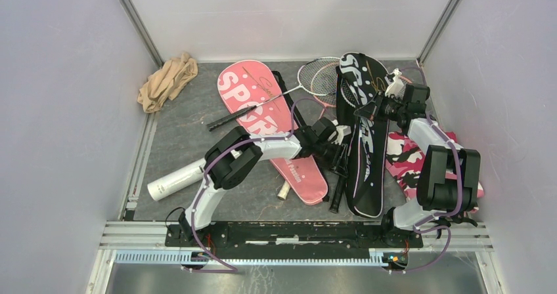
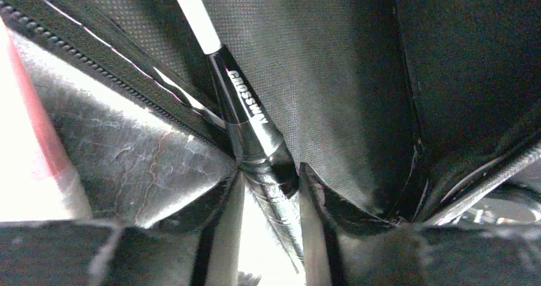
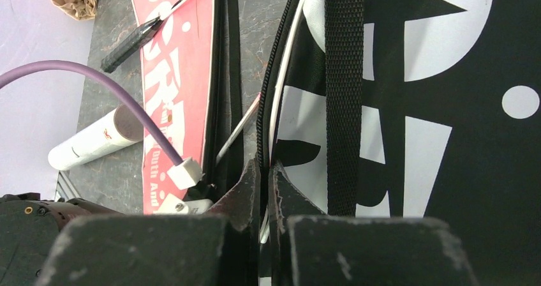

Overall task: Pack up the badminton gear
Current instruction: Place the racket in the racket bag.

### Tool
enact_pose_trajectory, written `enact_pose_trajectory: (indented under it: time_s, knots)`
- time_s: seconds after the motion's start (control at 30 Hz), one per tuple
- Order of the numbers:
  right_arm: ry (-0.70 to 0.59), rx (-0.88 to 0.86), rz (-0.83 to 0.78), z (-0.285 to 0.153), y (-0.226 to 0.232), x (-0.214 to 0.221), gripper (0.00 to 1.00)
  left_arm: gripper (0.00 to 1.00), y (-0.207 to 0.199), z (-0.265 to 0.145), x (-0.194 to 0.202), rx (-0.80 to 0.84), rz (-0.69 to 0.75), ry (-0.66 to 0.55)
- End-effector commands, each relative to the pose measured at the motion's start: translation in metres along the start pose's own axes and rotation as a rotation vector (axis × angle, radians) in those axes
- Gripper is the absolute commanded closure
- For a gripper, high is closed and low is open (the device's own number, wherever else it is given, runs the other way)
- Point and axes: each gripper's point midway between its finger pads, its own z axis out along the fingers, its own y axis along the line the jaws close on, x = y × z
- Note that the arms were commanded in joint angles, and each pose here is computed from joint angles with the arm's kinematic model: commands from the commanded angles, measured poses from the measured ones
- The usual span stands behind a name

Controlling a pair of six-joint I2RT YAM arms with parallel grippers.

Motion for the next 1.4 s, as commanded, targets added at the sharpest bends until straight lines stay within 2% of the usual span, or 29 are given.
enact_pose_trajectory:
  time_s: [0.0, 0.13, 0.23, 0.27, 0.63, 1.1, 1.37]
  knots:
    - [-0.045, -0.024, -0.066, -0.002, 0.006, -0.018, 1.0, 0.64, -0.015, 0.007, -0.013, 0.047, -0.021, -0.019]
    - [-0.021, -0.005, -0.06, -0.004, 0.003, -0.011, 1.0, 0.79, -0.025, 0.004, -0.022, 0.07, -0.013, -0.034]
    - [-0.016, -0.001, -0.067, -0.006, 0.003, -0.009, 1.0, 0.95, -0.034, 0.0, -0.03, 0.088, -0.009, -0.045]
    - [-0.017, 0.0, -0.069, -0.006, 0.003, -0.009, 1.0, 0.98, -0.036, -0.001, -0.033, 0.092, -0.01, -0.049]
    - [-0.01, -0.008, -0.058, -0.01, 0.006, 0.001, 1.0, 0.98, -0.059, -0.005, -0.057, 0.16, -0.037, -0.089]
    - [-0.028, -0.034, -0.035, -0.013, 0.014, 0.009, 1.0, 0.98, -0.064, 0.006, -0.083, 0.225, -0.064, -0.179]
    - [-0.068, -0.039, -0.008, -0.016, 0.019, 0.007, 1.0, 0.98, -0.063, 0.015, -0.091, 0.259, -0.16, -0.211]
